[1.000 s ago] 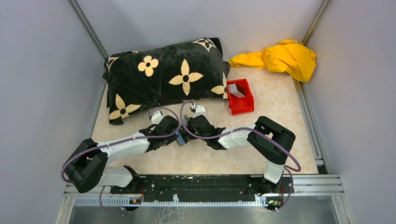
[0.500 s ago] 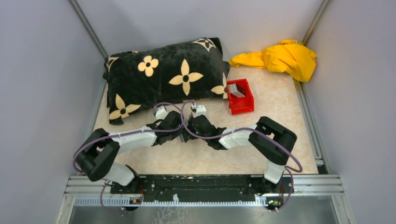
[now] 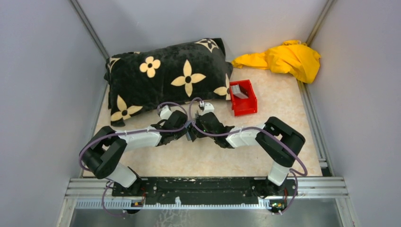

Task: Put the credit cards into the card holder
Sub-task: Open the card holder at the center of the board, then insert the credit card into the card holder.

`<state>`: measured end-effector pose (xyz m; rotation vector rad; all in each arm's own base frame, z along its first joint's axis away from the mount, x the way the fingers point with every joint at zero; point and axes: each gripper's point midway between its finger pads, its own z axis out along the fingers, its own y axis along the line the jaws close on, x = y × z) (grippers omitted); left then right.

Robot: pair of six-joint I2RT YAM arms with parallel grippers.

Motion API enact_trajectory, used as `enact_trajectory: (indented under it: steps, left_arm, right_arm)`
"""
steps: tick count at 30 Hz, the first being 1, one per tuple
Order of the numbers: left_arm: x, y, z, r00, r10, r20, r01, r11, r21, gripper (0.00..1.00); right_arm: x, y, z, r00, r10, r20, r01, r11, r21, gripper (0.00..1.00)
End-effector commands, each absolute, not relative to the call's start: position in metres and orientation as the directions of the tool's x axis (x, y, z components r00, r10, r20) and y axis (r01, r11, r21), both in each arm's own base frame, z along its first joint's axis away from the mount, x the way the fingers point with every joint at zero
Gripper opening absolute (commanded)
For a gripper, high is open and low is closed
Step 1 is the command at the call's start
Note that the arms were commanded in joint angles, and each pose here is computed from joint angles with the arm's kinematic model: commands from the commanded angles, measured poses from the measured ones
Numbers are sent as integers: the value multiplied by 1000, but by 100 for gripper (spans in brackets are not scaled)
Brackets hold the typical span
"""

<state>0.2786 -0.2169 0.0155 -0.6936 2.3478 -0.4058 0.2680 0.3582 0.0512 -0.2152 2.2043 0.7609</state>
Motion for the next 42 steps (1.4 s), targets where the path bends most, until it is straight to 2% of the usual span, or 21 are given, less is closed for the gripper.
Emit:
enact_trajectory:
  steps: [1, 18, 42]
  left_arm:
    - [219, -173, -48, -786, -470, -402, -435, 882, -181, 8]
    - [214, -165, -56, -790, -474, -388, -449, 879, -158, 7]
    - [214, -163, -61, -800, -466, -376, -445, 883, -148, 7]
  right_arm:
    - [269, 349, 62, -667, 66, -742, -404, 805, 435, 0]
    - [311, 326, 91, -608, 130, -783, -371, 825, 425, 0]
    - [327, 312, 60, -687, 208, -696, -317, 776, 545, 0]
